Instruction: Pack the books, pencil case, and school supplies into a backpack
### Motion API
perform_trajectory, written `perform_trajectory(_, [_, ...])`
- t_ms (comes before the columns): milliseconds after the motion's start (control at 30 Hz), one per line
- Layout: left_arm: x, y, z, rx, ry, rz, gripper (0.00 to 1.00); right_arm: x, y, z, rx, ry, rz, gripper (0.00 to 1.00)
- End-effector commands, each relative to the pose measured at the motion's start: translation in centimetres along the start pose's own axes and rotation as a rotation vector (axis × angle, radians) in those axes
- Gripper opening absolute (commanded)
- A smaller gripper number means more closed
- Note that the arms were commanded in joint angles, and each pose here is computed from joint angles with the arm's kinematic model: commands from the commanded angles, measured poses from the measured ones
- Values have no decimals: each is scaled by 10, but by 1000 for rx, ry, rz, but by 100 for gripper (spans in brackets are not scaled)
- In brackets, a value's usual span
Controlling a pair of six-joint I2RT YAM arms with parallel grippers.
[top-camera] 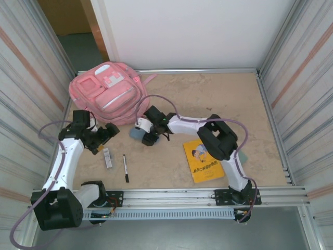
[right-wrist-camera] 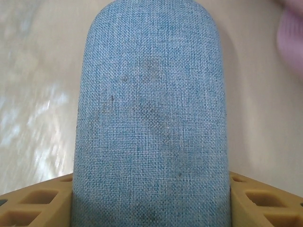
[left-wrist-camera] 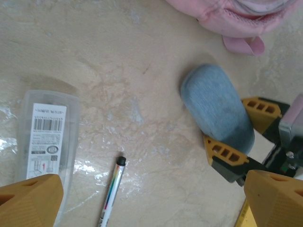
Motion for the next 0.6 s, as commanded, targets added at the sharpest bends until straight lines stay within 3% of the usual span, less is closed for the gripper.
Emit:
perform_trajectory(0, [-12,-3,4,-50,62,22,99,-27,-10,47,-45,-3,-201,52])
perform_trajectory(167, [-21,-13,7,6,20,-68,99,-95,-29,114,-187,27,-492,52])
perform_trajectory(400, [-29,-46,-1,29,-28,-201,99,-216,-57,194,-576,111,-955,53])
perform_trajectory(567, [-23,-68,-13,39,-59,-237,99,-286,-57,228,-764,94,-1289,55])
Point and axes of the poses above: each hand's point on the last joint's axis, 136 mm out from that joint toward the fingers, its own z axis back along the fingers, its own y axis along the line the jaws close on, x = y × z, the point moved 6 cm from there along z, back along the fingers, and after that the axes turned 12 degrees about z, right-handed, at the moved point
